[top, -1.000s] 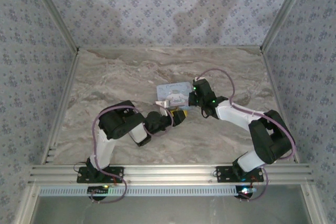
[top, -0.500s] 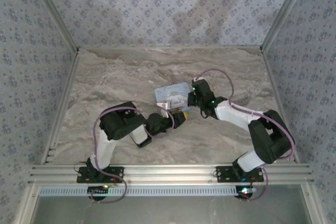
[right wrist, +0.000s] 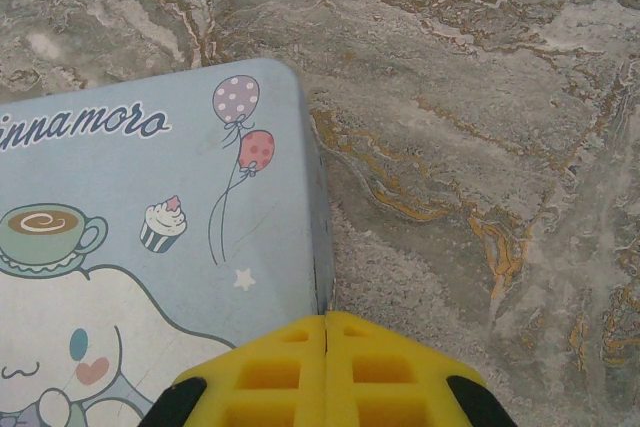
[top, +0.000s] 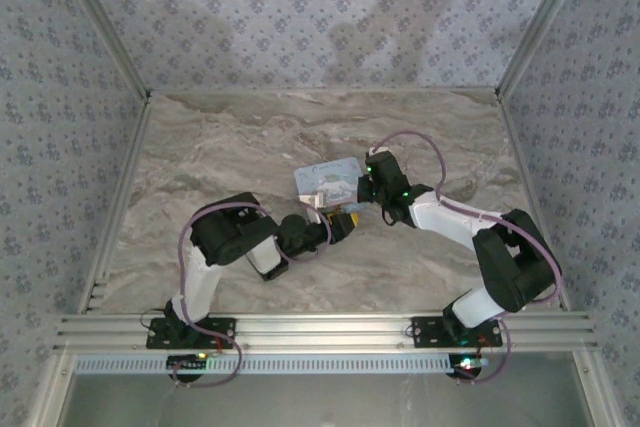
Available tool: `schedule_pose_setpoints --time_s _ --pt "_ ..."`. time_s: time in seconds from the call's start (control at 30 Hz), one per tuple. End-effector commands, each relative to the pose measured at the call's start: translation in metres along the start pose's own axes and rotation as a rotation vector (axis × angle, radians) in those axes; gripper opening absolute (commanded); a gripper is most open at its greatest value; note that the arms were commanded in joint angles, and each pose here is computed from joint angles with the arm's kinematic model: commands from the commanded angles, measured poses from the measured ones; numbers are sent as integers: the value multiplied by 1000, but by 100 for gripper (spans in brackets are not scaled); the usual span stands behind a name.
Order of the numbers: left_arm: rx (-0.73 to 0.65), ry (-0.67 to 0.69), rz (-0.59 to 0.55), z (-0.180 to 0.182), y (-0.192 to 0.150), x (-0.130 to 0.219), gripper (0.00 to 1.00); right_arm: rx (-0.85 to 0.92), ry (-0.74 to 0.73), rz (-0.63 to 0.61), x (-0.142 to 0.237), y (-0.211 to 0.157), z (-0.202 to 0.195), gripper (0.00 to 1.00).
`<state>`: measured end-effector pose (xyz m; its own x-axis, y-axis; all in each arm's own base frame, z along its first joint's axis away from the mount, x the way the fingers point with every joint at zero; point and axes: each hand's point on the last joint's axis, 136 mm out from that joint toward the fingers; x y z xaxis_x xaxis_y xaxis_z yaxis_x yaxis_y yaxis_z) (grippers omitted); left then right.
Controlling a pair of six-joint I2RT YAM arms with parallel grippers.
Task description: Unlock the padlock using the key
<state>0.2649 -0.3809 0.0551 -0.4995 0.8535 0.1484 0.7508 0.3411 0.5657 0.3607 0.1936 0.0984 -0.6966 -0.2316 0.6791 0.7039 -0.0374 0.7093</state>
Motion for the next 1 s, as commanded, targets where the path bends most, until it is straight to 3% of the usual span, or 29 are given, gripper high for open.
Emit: schedule_pose_setpoints --time_s 0.0,0.43,0.63,0.97 --pt "322 525 320 133 -101 61 47 8 0 44 2 -15 2 0" --pt "481 707 439 156 -128 93 56 3 13 23 5 -10 4 0" --pt "410 755 430 158 -118 99 54 6 23 16 6 -7 6 0" --pt "464 823 406 167 -121 111 36 15 28 13 9 -8 9 0"
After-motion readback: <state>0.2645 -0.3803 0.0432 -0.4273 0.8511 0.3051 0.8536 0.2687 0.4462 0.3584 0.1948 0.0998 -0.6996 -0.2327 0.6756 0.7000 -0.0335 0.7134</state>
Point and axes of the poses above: each hand's point on the last joint's axis, 136 mm out from that joint toward the fingers, its own x axis back along the fingers, its own z axis along the line the jaws close on, y = z × x, and after that the axes turned 3 degrees about -x, right-handed
